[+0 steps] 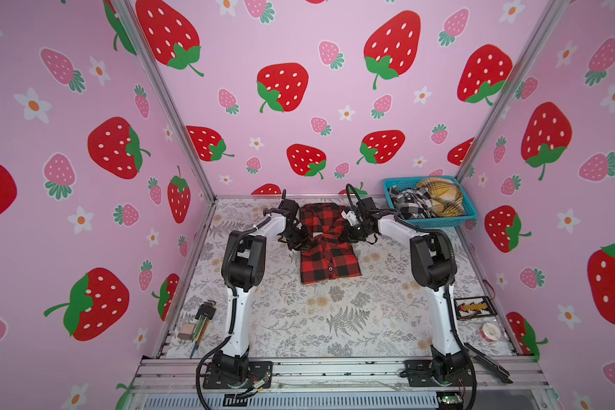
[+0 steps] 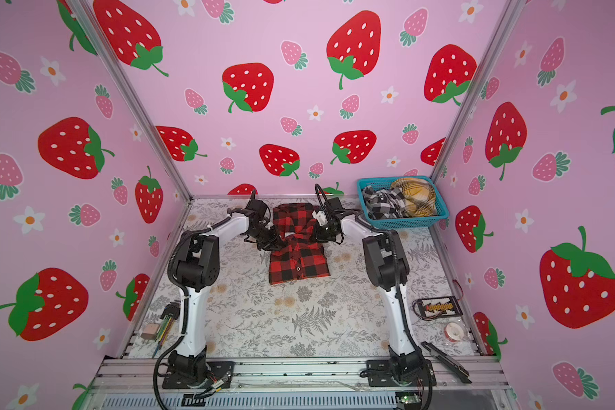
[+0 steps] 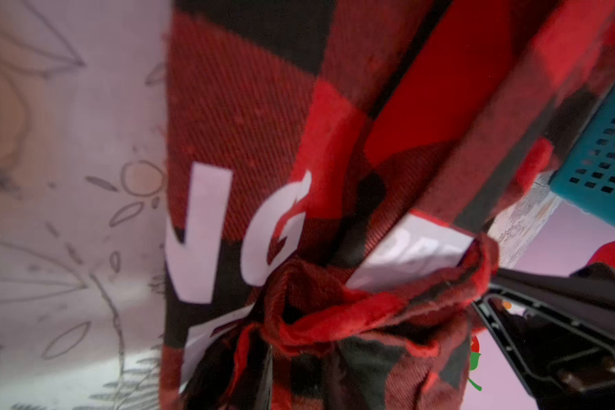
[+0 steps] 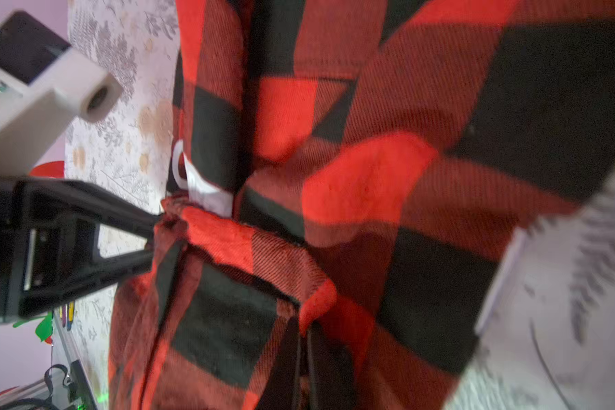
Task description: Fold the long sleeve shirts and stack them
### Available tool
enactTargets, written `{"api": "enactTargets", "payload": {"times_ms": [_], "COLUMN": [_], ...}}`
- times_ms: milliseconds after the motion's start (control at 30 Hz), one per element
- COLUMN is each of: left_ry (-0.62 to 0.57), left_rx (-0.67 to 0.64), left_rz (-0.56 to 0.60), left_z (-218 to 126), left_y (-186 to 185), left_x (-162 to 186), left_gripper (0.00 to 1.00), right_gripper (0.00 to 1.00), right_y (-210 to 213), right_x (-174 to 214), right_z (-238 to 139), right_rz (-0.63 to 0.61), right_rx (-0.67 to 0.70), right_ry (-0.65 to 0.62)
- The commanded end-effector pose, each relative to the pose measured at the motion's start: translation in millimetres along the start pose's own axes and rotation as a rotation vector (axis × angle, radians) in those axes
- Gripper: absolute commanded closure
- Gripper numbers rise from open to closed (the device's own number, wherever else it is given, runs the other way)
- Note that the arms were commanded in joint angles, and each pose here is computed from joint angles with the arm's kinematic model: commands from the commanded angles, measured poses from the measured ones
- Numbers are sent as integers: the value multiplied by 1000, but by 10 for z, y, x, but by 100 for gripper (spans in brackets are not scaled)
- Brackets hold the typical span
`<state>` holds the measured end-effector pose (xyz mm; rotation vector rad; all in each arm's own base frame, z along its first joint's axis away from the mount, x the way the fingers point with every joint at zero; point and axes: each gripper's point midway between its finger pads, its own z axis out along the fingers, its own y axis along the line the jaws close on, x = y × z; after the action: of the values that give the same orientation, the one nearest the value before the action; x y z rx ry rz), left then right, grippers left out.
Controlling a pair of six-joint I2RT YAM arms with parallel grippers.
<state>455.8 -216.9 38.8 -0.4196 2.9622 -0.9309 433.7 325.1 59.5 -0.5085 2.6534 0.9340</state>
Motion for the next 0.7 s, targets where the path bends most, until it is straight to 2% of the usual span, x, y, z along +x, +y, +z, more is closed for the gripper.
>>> {"api": "enactTargets", "payload": {"times_ms": [0,133,400,567,667], "left_ry": [-50,-68,-139,-106,-86], "left_rx": [76,37,-50,-57,-62], "left_rz": [93,160,152,129,118], "left_z": [-224,-304,-617,-586,-520], "left_y": [-455,-586,-456,-320,-243], "left_x": [-30,9,217,444,427], "left_gripper": [71,67,57,57,58], "right_gripper": [95,99,96,81,57], "right_y": [115,-73,-318,-403,-331], "right_x": [-173,-53,-125,-192,-199], "right_z": [-414,-439,-86,-191,-374], "right_rz": [-16,27,57,73,40], "right_rx": [54,124,127,166,206], "right_ry": [-137,-163,-116,-128,-131]}}
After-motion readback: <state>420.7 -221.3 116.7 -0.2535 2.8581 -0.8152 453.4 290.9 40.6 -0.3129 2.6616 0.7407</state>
